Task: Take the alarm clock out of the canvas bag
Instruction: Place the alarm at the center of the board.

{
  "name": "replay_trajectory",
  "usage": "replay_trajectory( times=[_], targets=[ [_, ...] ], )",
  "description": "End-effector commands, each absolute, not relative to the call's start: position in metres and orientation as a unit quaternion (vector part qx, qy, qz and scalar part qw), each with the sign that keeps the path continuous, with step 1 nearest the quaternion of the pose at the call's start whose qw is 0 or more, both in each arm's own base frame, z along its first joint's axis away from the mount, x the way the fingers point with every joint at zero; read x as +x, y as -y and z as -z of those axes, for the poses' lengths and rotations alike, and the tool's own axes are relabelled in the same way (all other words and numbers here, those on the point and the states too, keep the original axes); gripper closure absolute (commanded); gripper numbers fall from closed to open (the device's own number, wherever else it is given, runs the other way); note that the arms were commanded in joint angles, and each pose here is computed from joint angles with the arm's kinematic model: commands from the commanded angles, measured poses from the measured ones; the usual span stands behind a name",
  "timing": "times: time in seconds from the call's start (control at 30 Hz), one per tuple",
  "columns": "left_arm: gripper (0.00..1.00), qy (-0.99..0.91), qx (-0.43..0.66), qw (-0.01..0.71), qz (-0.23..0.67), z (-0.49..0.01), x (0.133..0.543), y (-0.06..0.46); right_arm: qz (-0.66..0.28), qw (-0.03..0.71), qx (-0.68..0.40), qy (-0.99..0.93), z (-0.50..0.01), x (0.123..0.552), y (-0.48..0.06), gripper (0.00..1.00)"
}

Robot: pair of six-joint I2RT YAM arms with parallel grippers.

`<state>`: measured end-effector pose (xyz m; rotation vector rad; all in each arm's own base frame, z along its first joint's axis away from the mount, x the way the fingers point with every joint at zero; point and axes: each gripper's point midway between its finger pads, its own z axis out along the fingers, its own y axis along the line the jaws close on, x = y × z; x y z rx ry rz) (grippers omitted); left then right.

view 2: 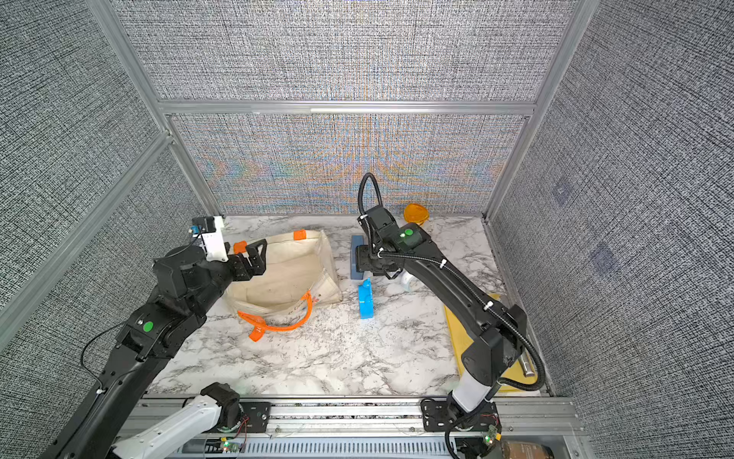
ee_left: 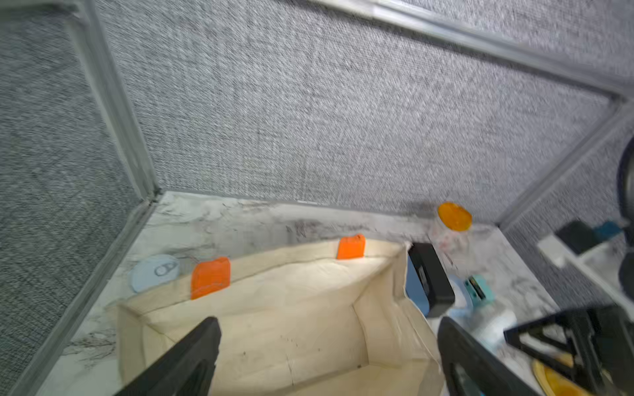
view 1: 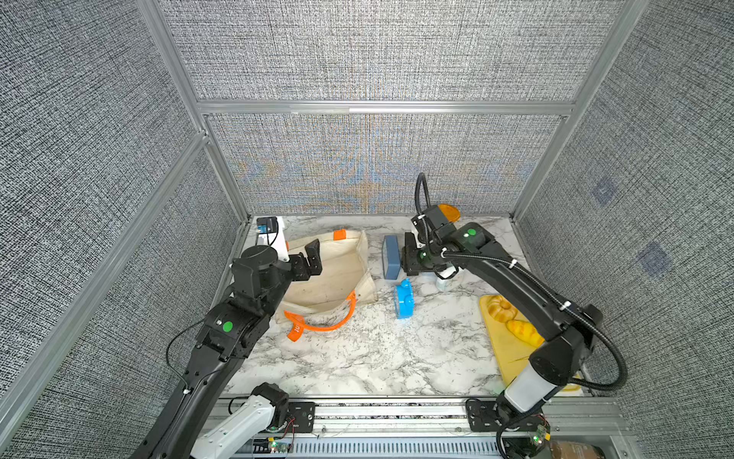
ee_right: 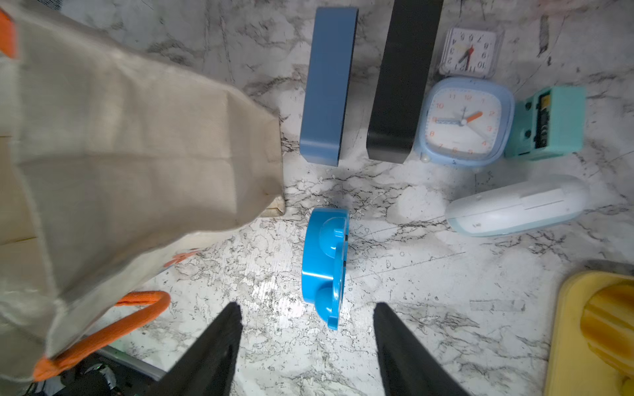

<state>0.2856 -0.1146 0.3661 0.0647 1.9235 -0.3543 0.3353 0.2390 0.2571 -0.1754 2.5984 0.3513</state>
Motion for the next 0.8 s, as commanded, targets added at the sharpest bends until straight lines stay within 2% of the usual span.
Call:
replay_trajectory(
  times=[0.0, 0.1, 0.33, 0.6, 0.77],
  targets=[
    [0.01, -0.863, 0.157, 0.434, 0.205, -0.318, 0.252, 0.154, -0.112, 0.266, -0.069, -0.955, -0.273, 0.326, -0.224, 0.35],
    [0.01, -0.877, 0.213, 0.369, 0.222, -0.298, 0.231, 0.166, -0.119, 0.292, -0.068, -0.946, -0.291, 0.322, -0.214, 0.34],
    [0.01, -0.887, 0.314, 0.285, 0.182, -0.267, 0.21, 0.166, -0.132, 0.32, -0.051, -0.937, -0.317, 0.32, -0.192, 0.33],
    [0.01, -0.872, 0.382, 0.26, 0.165, -0.249, 0.205, 0.173, -0.142, 0.337, -0.042, -0.93, -0.325, 0.321, -0.18, 0.33],
    [0.01, -0.867, 0.437, 0.213, 0.114, -0.213, 0.21, 0.169, -0.145, 0.348, -0.034, -0.926, -0.332, 0.322, -0.17, 0.33]
  ],
)
